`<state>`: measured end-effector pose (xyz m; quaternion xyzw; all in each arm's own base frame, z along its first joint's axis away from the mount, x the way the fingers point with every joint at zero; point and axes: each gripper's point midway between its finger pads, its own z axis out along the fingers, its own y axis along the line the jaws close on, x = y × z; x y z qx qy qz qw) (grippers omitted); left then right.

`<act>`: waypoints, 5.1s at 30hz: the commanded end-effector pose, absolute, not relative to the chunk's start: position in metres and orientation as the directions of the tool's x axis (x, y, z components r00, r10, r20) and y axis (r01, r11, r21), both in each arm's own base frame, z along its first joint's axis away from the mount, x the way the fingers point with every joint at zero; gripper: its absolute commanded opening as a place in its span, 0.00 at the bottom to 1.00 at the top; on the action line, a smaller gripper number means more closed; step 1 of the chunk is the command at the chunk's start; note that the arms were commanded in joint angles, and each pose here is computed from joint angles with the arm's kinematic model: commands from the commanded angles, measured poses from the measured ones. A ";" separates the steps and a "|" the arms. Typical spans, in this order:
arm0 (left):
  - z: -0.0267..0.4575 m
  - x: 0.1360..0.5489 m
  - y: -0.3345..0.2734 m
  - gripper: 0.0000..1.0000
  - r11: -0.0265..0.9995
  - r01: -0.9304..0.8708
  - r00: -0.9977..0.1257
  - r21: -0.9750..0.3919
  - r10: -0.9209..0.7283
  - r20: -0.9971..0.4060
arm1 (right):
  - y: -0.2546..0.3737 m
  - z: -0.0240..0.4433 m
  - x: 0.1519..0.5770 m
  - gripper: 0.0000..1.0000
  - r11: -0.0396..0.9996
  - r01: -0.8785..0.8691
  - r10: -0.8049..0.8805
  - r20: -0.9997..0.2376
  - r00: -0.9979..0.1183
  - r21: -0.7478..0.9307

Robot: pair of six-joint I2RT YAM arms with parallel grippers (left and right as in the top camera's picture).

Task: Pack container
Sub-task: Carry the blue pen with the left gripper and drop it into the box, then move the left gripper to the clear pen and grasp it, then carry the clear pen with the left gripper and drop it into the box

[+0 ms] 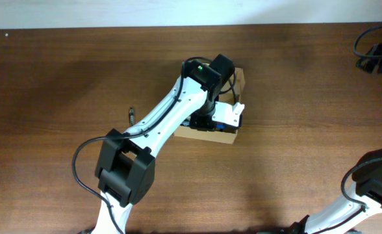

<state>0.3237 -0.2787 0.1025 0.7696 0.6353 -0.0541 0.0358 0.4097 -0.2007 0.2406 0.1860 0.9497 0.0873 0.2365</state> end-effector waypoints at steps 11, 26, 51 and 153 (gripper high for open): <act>0.077 0.319 -0.283 0.13 -0.220 0.974 0.212 -0.060 0.970 -0.117 | -0.198 0.242 0.411 0.99 0.913 0.310 0.398 -0.417 -0.817 0.264; 0.244 0.375 -0.234 0.53 0.285 0.862 -0.202 0.419 0.951 -0.232 | -0.198 0.242 0.411 0.99 0.913 0.310 0.398 -0.418 -0.817 0.264; 0.055 0.382 -0.040 0.53 0.994 -0.083 -0.994 -0.077 -0.088 -0.072 | -0.198 0.242 0.411 0.99 0.913 0.310 0.398 -0.417 -0.817 0.264; 0.233 0.373 -0.278 0.70 0.189 0.943 -0.119 0.273 0.960 -0.254 | -0.198 0.242 0.411 0.99 0.913 0.310 0.398 -0.417 -0.817 0.264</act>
